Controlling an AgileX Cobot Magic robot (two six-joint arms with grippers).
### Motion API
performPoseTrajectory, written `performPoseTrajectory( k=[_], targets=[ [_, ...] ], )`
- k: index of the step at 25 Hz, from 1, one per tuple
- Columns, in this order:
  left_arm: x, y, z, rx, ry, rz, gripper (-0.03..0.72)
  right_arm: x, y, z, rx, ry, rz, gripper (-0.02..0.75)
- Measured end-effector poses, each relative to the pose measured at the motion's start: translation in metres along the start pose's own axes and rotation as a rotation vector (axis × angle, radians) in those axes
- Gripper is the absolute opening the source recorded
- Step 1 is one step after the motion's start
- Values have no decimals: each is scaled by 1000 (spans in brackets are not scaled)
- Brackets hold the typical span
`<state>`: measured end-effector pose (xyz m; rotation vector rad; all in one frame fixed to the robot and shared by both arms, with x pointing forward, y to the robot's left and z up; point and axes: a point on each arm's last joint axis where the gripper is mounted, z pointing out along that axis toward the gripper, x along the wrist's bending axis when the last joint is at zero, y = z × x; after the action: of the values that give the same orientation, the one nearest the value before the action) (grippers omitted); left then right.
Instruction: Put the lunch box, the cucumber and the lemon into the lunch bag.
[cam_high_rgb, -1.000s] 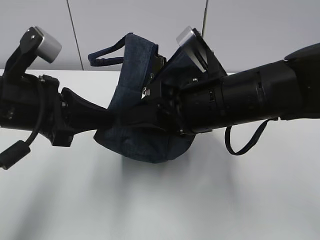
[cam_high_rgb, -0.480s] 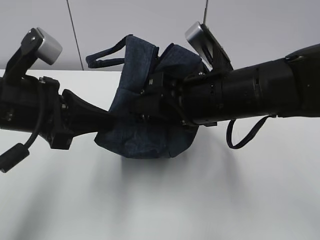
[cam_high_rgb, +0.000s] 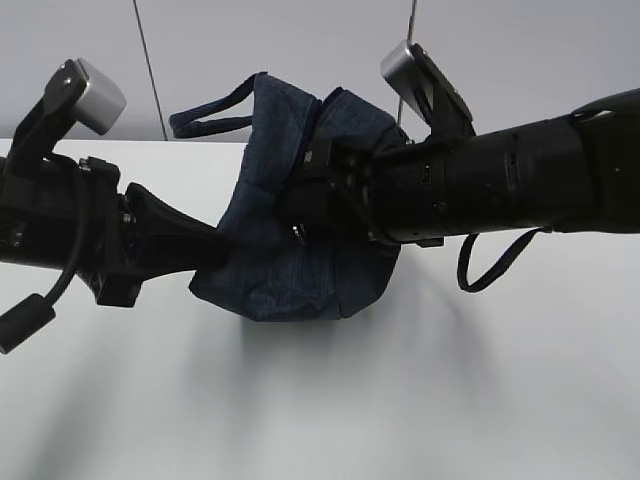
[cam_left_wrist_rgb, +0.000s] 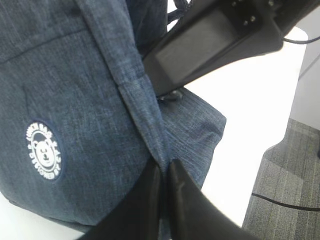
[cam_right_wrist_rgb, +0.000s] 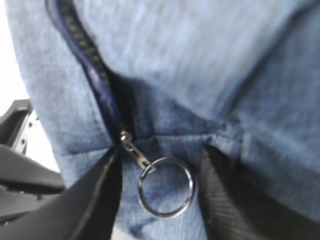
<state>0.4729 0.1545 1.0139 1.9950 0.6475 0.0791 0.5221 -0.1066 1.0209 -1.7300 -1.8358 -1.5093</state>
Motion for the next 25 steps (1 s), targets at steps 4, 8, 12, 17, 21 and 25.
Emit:
performPoseTrajectory(
  k=[4, 8, 12, 17, 21, 25],
  targets=[
    [0, 0, 0, 5, -3, 6, -13, -5, -6, 9, 60, 29, 19, 294],
    [-1, -3, 0, 17, -4, 14, -13, -7, -13, 16, 119, 72, 35, 285],
    [-1, -3, 0, 18, -5, 13, -13, -8, -13, 17, 125, 71, 32, 280],
    [-1, -3, 0, 18, -7, 13, -13, -8, -14, 17, 128, 67, 25, 165],
    [-1, -3, 0, 17, -9, 14, -13, -9, -14, 18, 130, 61, 20, 21],
    [-1, -3, 0, 17, -10, 14, -13, -9, -14, 18, 132, 60, 17, 0]
  ],
)
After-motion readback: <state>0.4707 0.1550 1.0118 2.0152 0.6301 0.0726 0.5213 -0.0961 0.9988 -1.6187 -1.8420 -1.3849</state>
